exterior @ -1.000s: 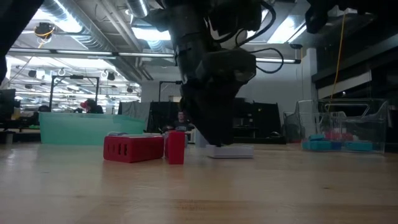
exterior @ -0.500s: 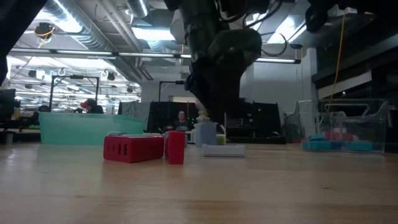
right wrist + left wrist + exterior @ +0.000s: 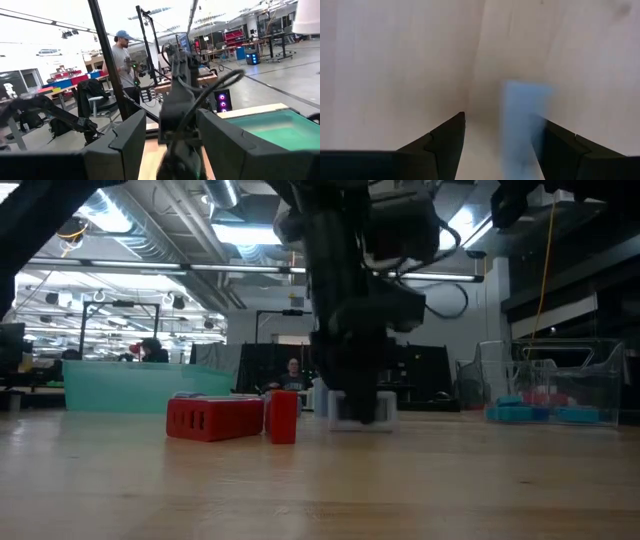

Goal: Pick & Place Office items
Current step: Put the white digital timer into the transparent bin

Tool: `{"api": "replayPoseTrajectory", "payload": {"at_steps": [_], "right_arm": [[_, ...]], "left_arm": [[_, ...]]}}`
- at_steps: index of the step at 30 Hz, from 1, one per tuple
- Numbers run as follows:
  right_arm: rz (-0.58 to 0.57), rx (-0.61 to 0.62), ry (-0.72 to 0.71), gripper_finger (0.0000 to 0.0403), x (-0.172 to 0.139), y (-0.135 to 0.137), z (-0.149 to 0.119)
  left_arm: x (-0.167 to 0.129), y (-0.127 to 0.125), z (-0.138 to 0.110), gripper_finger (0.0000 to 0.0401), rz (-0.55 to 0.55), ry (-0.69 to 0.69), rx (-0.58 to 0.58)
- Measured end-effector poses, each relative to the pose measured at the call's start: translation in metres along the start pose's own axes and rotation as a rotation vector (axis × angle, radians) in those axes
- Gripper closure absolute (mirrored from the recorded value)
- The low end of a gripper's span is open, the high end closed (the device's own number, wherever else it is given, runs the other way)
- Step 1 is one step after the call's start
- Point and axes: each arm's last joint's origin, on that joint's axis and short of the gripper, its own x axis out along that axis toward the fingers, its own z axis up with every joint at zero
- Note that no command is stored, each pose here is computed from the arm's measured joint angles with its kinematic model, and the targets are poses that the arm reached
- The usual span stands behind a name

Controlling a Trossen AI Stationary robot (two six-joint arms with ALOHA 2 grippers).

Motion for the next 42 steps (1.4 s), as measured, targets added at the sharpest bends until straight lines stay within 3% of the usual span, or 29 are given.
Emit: {"api": "replayPoseTrajectory", "payload": {"at_steps": [10, 13, 17, 23, 29, 34, 42], "right_arm": [[0.019, 0.023, -0.002, 0.0215, 0.0, 0.001, 0.001], [0.021, 0.018, -0.009, 0.0215, 0.0, 0.001, 0.001], [0.022, 0.018, -0.014, 0.0215, 0.0, 0.001, 0.002], [0.032, 0.012, -0.043, 0.0215, 0.0, 0.002, 0.005], [0.051, 0.004, -0.076, 0.0215, -0.001, 0.003, 0.008], [0.083, 0.015, -0.076, 0.0215, -0.001, 0.005, 0.009], [0.103, 0.019, -0.083, 0.0215, -0.001, 0.005, 0.01]], "left_arm": [[0.027, -0.002, -0.005, 0.0197, -0.03, 0.084, -0.031], [0.025, 0.002, -0.005, 0.0243, -0.043, 0.095, -0.067], [0.017, 0.01, -0.002, 0.0357, -0.064, 0.088, -0.098], [0.003, 0.03, 0.015, 0.0363, -0.207, 0.051, -0.249], [-0.03, 0.046, 0.051, 0.0363, -0.348, -0.225, -0.341], [-0.046, 0.064, 0.067, 0.0363, -0.401, -0.372, -0.436], [-0.072, 0.087, 0.097, 0.0363, -0.504, -0.736, -0.533]]}}
